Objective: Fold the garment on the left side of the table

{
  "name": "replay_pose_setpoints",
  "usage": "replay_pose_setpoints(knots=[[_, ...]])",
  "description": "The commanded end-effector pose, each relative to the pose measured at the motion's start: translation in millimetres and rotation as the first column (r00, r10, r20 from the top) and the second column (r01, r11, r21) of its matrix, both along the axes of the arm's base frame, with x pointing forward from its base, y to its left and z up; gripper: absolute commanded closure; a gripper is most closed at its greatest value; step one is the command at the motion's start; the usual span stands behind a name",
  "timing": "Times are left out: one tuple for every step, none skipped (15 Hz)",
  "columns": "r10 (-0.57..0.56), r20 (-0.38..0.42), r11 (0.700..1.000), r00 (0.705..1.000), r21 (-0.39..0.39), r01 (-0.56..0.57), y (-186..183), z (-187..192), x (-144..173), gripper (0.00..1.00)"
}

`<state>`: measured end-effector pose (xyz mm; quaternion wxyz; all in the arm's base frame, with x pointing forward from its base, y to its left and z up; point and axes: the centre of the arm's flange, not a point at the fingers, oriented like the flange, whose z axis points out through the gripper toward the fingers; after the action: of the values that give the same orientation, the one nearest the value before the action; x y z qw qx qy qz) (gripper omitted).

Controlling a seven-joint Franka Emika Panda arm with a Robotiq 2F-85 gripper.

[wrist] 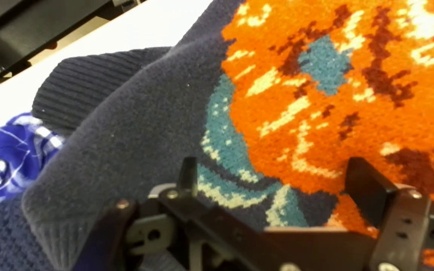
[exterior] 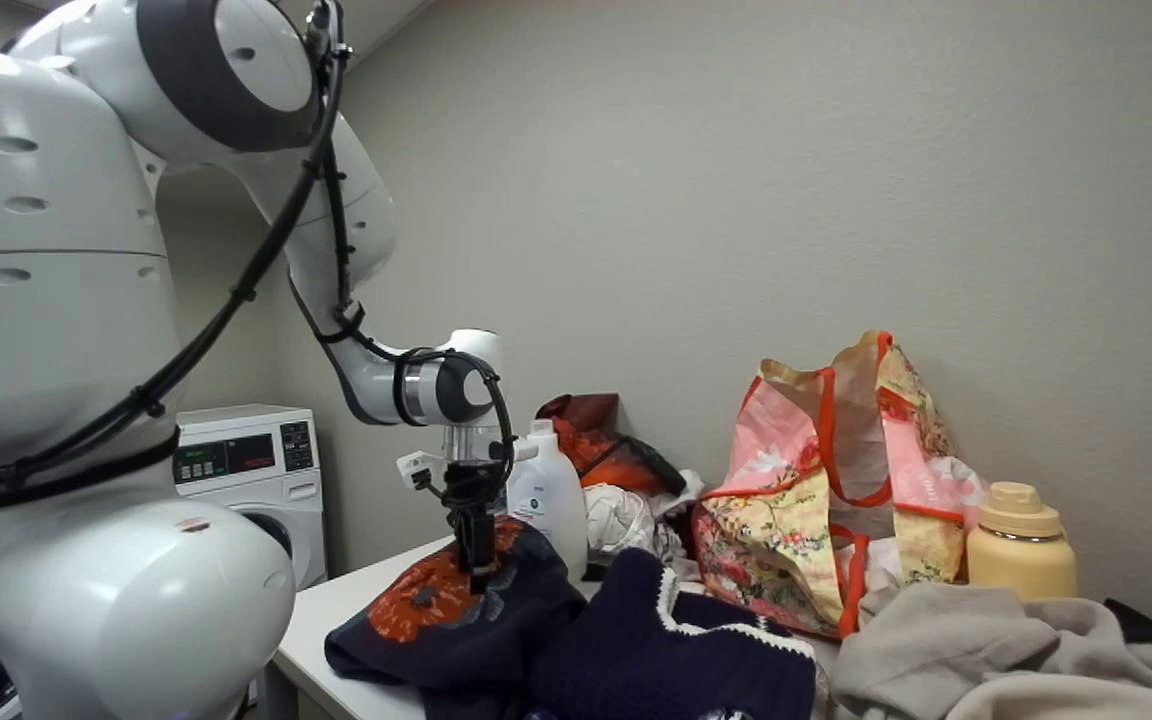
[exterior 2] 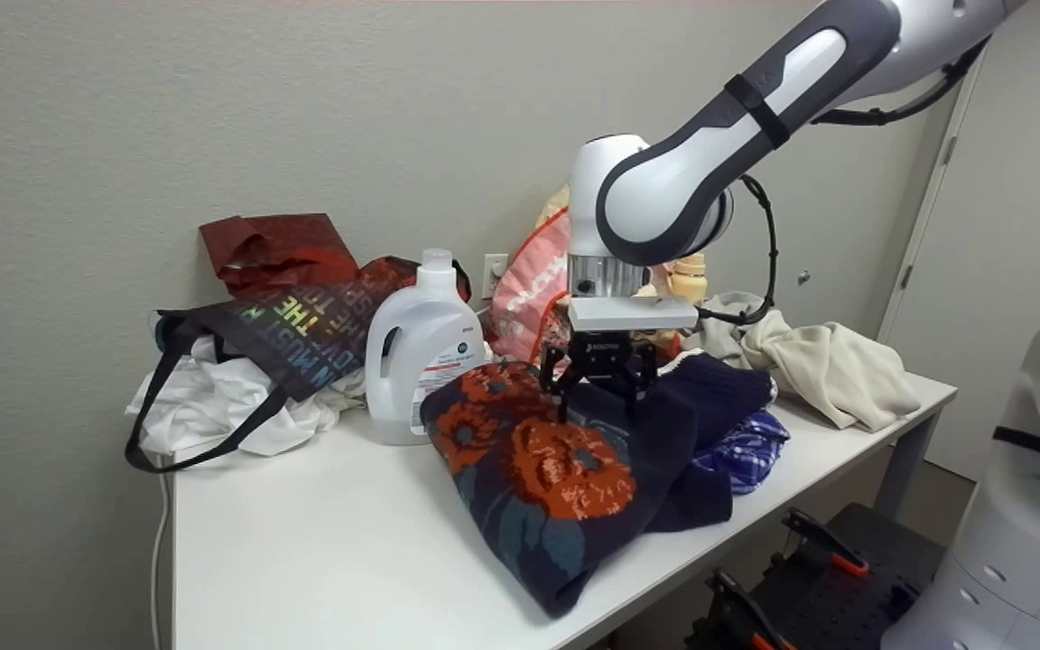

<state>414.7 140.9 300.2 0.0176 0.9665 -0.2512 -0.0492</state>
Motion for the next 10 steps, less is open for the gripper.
replay_pose_setpoints(knots=[[0.006,-0.016,1.0,1.0,0.025,-0.006,12.9,-18.4,3.2,0.0],[0.004,-0.021,1.0,1.0,0.026,-0.003,15.4,-23.5,3.7,0.0],[0.004,-0.023,1.0,1.0,0.024,-0.004,17.5,-28.8,4.0,0.0],[0.005,-0.025,1.0,1.0,0.021,-0.005,19.1,-34.0,3.6,0.0],[0.006,-0.024,1.0,1.0,0.017,-0.005,20.3,-39.3,3.9,0.0],[0.005,-0.02,1.0,1.0,0.011,-0.005,21.1,-44.0,3.5,0.0],[0.003,-0.019,1.0,1.0,0.008,-0.003,21.7,-47.7,3.5,0.0],[0.003,-0.012,1.0,1.0,0.004,-0.003,22.2,-50.1,4.3,0.0],[0.001,-0.002,1.0,1.0,0.002,-0.001,21.7,-47.9,4.8,0.0],[-0.002,0.005,1.0,1.0,0.001,0.002,21.4,-45.0,5.3,0.0]])
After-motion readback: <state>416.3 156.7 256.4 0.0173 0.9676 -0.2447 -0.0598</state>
